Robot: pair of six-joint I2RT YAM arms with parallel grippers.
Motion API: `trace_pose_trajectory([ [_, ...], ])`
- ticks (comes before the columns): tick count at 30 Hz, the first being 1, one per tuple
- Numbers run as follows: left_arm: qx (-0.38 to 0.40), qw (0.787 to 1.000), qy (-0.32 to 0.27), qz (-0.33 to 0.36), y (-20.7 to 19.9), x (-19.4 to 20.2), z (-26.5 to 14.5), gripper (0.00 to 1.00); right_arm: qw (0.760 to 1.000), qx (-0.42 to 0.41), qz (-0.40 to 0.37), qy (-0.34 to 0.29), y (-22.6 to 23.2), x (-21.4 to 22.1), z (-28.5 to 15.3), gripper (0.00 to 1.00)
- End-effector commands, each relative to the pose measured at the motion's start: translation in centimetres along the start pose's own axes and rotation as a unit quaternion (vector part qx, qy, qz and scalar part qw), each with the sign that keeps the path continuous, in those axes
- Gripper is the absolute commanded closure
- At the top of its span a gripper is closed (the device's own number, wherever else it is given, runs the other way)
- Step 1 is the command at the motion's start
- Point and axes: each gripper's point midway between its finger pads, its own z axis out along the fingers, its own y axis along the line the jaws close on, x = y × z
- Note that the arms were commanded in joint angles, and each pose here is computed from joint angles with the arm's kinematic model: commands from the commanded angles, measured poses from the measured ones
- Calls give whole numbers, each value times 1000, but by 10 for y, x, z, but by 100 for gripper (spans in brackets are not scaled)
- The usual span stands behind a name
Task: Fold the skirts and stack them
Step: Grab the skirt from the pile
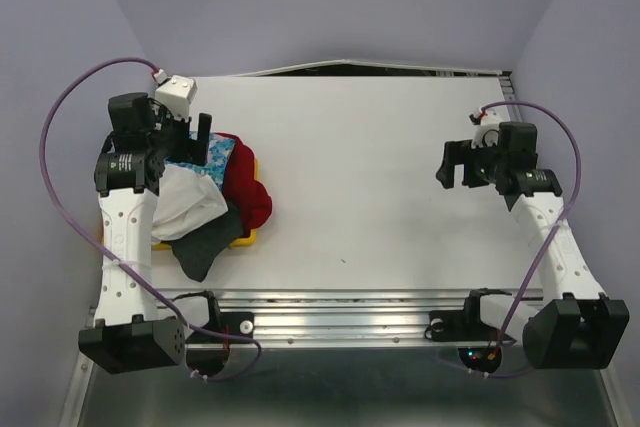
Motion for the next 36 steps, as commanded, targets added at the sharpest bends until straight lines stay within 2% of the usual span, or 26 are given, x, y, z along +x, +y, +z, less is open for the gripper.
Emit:
trace_pose_trajectory([
  [1, -10, 998, 12, 55, 3, 5, -23, 1, 1000, -17, -16, -12, 6, -14, -3, 0],
  [2, -12, 995, 40, 89, 6, 18, -30, 1, 1000, -22, -16, -8, 7, -13, -3, 0],
  [5, -30, 987, 71, 142, 14, 32, -50, 1, 999, -33, -14, 5, 10, -8, 1, 0],
  [6, -34, 979, 93, 178, 16, 43, -64, 1, 999, -40, -14, 8, 12, -6, 2, 0],
  [11, -61, 941, 211, 258, 34, 98, -94, 1, 998, -56, -9, 22, 15, -3, 8, 0],
  [13, -73, 926, 226, 292, 40, 109, -101, 1, 998, -63, -7, 26, 17, -2, 10, 0],
  [15, -66, 914, 261, 305, 41, 132, -98, 1, 997, -71, -6, 29, 19, -3, 11, 0],
  [20, -65, 893, 302, 328, 50, 162, -71, 1, 996, -80, -7, 36, 21, -1, 12, 0],
  [26, -129, 870, 336, 337, 91, 182, -33, 1, 996, -82, -6, 42, 22, -3, 13, 0],
  [29, -143, 859, 363, 331, 105, 197, -31, 2, 996, -84, -6, 42, 22, -5, 13, 0],
  [31, -154, 859, 361, 329, 111, 194, -33, 8, 996, -84, -4, 41, 22, -7, 12, 0],
  [34, -173, 867, 336, 325, 115, 175, -42, 26, 995, -87, -2, 42, 23, -7, 13, 0],
  [35, -185, 871, 319, 323, 117, 162, -46, 37, 995, -87, -2, 41, 23, -8, 13, 0],
  [36, -192, 874, 310, 321, 117, 154, -52, 44, 995, -88, -1, 43, 23, -7, 14, 0],
])
